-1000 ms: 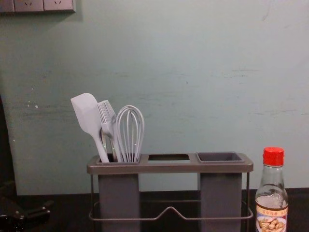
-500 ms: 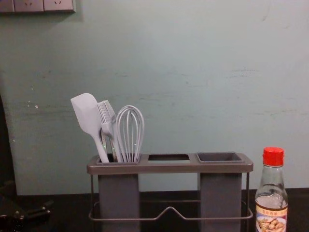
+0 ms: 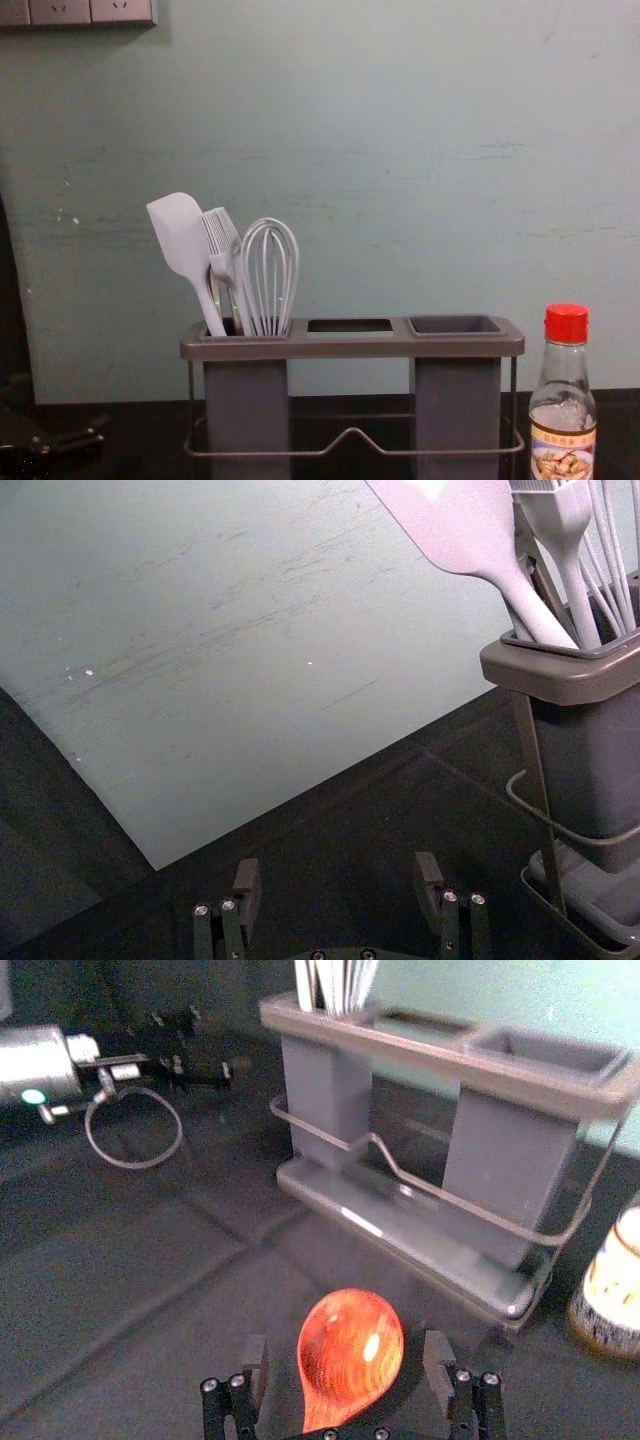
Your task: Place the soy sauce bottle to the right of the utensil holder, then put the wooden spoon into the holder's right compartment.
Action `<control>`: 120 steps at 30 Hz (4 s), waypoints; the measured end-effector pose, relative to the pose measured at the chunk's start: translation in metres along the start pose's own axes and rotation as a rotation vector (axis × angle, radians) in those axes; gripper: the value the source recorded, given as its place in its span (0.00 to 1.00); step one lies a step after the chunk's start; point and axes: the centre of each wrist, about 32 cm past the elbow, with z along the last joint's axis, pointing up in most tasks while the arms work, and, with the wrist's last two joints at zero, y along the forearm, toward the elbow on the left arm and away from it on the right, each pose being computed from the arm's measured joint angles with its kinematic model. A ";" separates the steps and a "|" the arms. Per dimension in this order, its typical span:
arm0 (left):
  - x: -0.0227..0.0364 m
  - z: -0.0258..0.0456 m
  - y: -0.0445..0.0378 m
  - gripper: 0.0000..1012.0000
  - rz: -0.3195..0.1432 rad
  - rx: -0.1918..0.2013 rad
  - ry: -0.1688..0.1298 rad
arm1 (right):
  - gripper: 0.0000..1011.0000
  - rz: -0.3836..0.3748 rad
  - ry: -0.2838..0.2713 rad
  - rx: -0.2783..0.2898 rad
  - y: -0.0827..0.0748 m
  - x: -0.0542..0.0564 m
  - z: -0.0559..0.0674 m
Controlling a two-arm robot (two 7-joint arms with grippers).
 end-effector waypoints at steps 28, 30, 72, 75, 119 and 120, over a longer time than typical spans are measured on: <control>0.0000 0.0000 0.0000 0.99 0.000 0.000 0.000 | 0.99 -0.120 0.102 -0.444 0.041 -0.036 0.087; 0.0000 0.0000 0.0000 0.99 0.000 0.000 0.000 | 0.99 -0.127 0.113 -0.447 0.048 -0.034 0.086; 0.0000 0.0000 0.0000 0.99 0.000 0.000 0.000 | 0.99 -0.148 0.123 -0.507 0.086 -0.029 0.091; 0.0000 0.0000 0.0000 0.99 0.000 0.000 0.000 | 0.99 -0.149 0.121 -0.510 0.086 -0.029 0.091; 0.0000 0.0000 0.0000 0.99 0.000 0.000 0.000 | 0.83 -0.068 -0.032 -0.512 0.039 -0.021 0.111; 0.0000 0.0000 0.0000 0.99 0.000 0.000 0.000 | 0.83 -0.064 -0.046 -0.509 0.035 -0.021 0.110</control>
